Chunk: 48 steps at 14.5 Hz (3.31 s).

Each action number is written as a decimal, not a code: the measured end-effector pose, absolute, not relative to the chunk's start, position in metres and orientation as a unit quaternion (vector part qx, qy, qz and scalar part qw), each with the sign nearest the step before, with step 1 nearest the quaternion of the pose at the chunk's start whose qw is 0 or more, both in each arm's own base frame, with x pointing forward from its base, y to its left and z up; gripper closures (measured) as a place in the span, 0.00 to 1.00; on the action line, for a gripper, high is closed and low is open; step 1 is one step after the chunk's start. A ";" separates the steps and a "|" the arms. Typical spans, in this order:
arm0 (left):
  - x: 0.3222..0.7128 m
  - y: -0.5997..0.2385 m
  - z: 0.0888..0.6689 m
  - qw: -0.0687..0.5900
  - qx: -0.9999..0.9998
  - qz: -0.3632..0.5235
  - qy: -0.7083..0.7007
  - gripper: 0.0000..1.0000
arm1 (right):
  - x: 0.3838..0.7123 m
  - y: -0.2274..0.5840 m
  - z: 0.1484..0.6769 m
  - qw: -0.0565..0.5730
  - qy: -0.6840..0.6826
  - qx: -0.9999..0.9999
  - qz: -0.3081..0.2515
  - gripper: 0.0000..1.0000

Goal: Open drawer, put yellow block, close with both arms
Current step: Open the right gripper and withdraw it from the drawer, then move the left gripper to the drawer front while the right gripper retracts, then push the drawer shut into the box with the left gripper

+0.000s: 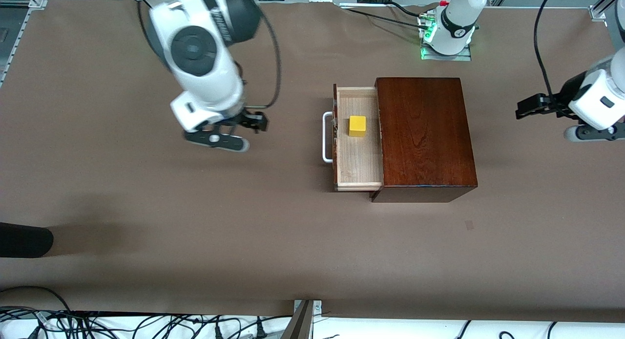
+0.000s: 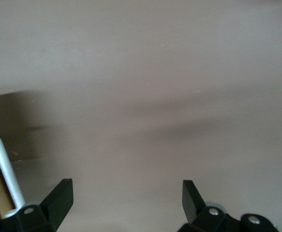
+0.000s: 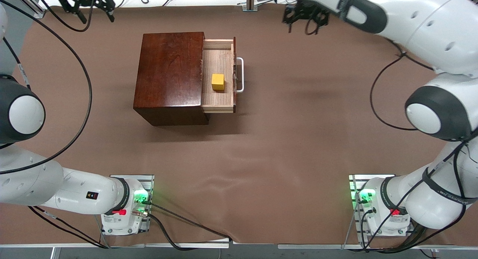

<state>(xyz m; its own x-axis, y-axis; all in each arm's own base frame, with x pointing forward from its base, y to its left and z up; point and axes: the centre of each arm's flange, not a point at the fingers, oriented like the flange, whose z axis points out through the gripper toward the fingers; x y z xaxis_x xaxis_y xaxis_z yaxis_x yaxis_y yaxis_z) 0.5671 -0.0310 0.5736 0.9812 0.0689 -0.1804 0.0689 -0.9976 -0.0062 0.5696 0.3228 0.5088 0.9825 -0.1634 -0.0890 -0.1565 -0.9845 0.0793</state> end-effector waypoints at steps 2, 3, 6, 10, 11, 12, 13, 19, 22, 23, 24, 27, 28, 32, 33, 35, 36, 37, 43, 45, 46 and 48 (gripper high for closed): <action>0.564 -0.073 0.581 -0.004 0.995 -0.086 0.047 0.00 | 0.577 0.279 0.521 0.035 -0.066 0.996 -0.046 0.00; 0.562 -0.095 0.583 -0.006 0.995 -0.085 0.056 0.00 | 0.580 0.257 0.527 0.035 -0.058 0.996 -0.049 0.00; 0.552 -0.169 0.570 -0.020 0.990 -0.095 0.104 0.00 | 0.590 0.182 0.545 0.036 -0.033 0.997 -0.059 0.00; 0.539 -0.271 0.538 -0.041 0.977 -0.112 0.178 0.00 | 0.593 0.089 0.565 0.029 -0.014 0.997 -0.074 0.00; 0.535 -0.293 0.530 -0.047 0.973 -0.114 0.193 0.00 | 0.593 0.068 0.567 0.028 -0.009 0.997 -0.077 0.00; 0.531 -0.315 0.521 -0.050 0.971 -0.114 0.204 0.00 | 0.592 0.048 0.567 0.026 -0.008 0.996 -0.079 0.00; 0.528 -0.336 0.513 -0.050 0.968 -0.109 0.221 0.00 | 0.590 0.029 0.566 0.023 -0.009 0.996 -0.082 0.00; 0.508 -0.460 0.441 -0.009 0.938 -0.071 0.339 0.00 | 0.581 -0.015 0.572 0.009 -0.022 0.997 -0.071 0.00; 0.499 -0.509 0.399 0.008 0.922 -0.070 0.381 0.00 | 0.582 -0.014 0.574 0.009 -0.021 0.997 -0.068 0.00; 0.495 -0.523 0.386 0.009 0.918 -0.072 0.389 0.00 | 0.582 -0.014 0.574 0.009 -0.021 0.998 -0.067 0.00; 0.492 -0.531 0.377 0.009 0.916 -0.073 0.394 0.00 | 0.582 -0.014 0.574 0.009 -0.021 0.998 -0.066 0.00; 0.492 -0.537 0.361 0.006 0.913 -0.076 0.400 0.29 | 0.583 -0.014 0.575 0.009 -0.021 0.998 -0.064 0.00; 0.493 -0.536 0.358 0.004 0.913 -0.077 0.401 0.38 | 0.583 -0.014 0.575 0.009 -0.021 0.998 -0.063 0.00; 0.494 -0.535 0.329 -0.014 0.911 -0.086 0.403 0.76 | 0.583 -0.013 0.574 0.009 -0.019 0.998 -0.064 0.00; 0.494 -0.535 0.321 -0.019 0.911 -0.088 0.403 0.89 | 0.584 -0.009 0.572 0.007 -0.016 0.998 -0.066 0.00; 0.498 -0.532 0.314 -0.024 0.909 -0.089 0.406 0.99 | 0.586 -0.002 0.566 0.000 -0.006 0.997 -0.071 0.00; 0.501 -0.528 0.313 -0.025 0.908 -0.088 0.410 0.99 | 0.587 -0.001 0.564 -0.005 -0.003 0.997 -0.073 0.00; 0.507 -0.523 0.313 -0.025 0.906 -0.086 0.414 0.99 | 0.587 0.000 0.564 -0.009 0.001 0.997 -0.073 0.00; 0.525 -0.501 0.308 -0.035 0.903 -0.084 0.420 0.99 | 0.580 0.002 0.579 -0.022 0.020 0.998 -0.063 0.00; 0.527 -0.498 0.309 -0.038 0.909 -0.084 0.407 0.99 | 0.579 0.002 0.578 -0.022 0.022 0.997 -0.065 0.00; 0.530 -0.494 0.309 -0.043 0.911 -0.084 0.401 0.99 | 0.579 0.001 0.577 -0.021 0.023 0.997 -0.066 0.00; 0.532 -0.488 0.309 -0.054 0.915 -0.089 0.389 0.99 | 0.578 -0.001 0.576 -0.018 0.023 0.997 -0.065 0.00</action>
